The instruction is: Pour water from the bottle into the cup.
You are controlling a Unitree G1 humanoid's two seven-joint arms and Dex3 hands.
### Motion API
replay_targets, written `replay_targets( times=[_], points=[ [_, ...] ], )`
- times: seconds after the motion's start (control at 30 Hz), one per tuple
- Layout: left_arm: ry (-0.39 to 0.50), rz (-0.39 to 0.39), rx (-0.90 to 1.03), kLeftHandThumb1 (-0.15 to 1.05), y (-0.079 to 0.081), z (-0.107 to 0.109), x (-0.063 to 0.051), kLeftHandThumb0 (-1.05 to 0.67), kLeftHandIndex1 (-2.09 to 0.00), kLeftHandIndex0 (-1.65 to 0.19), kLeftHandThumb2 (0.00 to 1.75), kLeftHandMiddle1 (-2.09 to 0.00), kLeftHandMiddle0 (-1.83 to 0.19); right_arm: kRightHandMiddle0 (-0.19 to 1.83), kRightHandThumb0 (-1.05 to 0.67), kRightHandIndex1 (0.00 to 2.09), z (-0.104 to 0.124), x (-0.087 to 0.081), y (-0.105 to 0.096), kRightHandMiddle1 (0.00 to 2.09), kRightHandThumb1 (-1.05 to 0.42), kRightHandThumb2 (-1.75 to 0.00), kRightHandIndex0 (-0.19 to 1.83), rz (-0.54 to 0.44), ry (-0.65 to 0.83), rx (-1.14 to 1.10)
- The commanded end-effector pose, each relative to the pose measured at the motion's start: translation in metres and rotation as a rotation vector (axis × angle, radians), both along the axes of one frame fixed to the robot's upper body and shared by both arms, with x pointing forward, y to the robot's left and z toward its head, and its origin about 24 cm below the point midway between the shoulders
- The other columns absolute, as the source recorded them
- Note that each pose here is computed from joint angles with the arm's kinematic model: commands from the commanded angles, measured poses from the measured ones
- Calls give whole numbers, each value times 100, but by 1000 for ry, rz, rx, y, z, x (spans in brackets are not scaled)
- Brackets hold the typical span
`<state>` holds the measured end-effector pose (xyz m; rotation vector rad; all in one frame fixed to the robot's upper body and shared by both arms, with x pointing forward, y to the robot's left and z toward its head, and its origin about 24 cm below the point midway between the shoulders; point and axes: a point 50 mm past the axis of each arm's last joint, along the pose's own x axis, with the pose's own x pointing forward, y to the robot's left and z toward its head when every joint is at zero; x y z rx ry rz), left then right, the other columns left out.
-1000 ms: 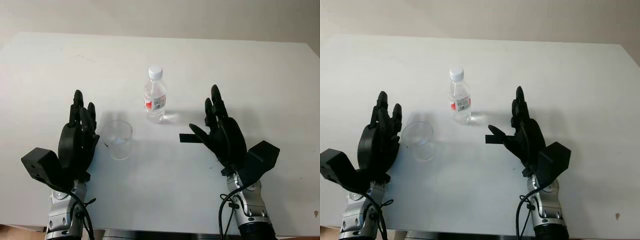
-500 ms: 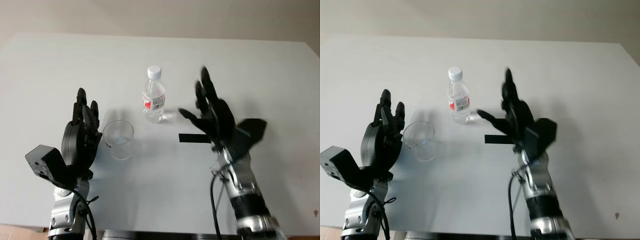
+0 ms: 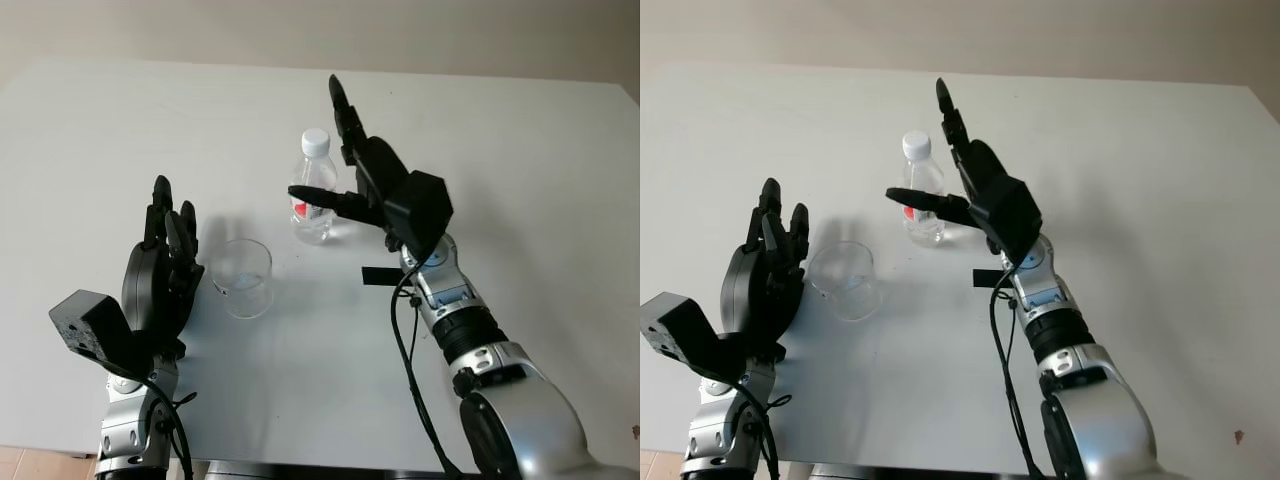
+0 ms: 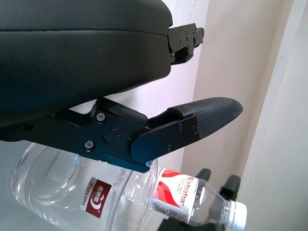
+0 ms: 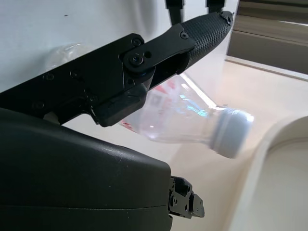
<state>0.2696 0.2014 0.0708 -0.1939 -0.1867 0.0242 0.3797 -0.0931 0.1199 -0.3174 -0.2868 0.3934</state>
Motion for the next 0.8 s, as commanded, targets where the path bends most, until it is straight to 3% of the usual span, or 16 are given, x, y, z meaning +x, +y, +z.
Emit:
replay_targets(
  times=[0.0, 0.4, 0.77],
  points=[
    [-11, 1, -2, 105, 1, 2, -1, -76, -5, 15, 74, -5, 9, -19, -96, 0, 4, 4, 0, 0, -91, -5, -19, -6, -3, -1],
    [-10, 2, 4, 105, 3, 2, -1, -77, -6, 15, 74, -5, 9, -19, -99, 0, -19, 9, -8, 0, -94, -6, -19, -81, 148, 29],
    [-5, 5, -4, 105, 4, 1, -1, -77, -6, 14, 73, -6, 8, -19, -95, 0, -30, 7, 2, 0, -93, -6, -19, -63, 189, -36]
  ],
)
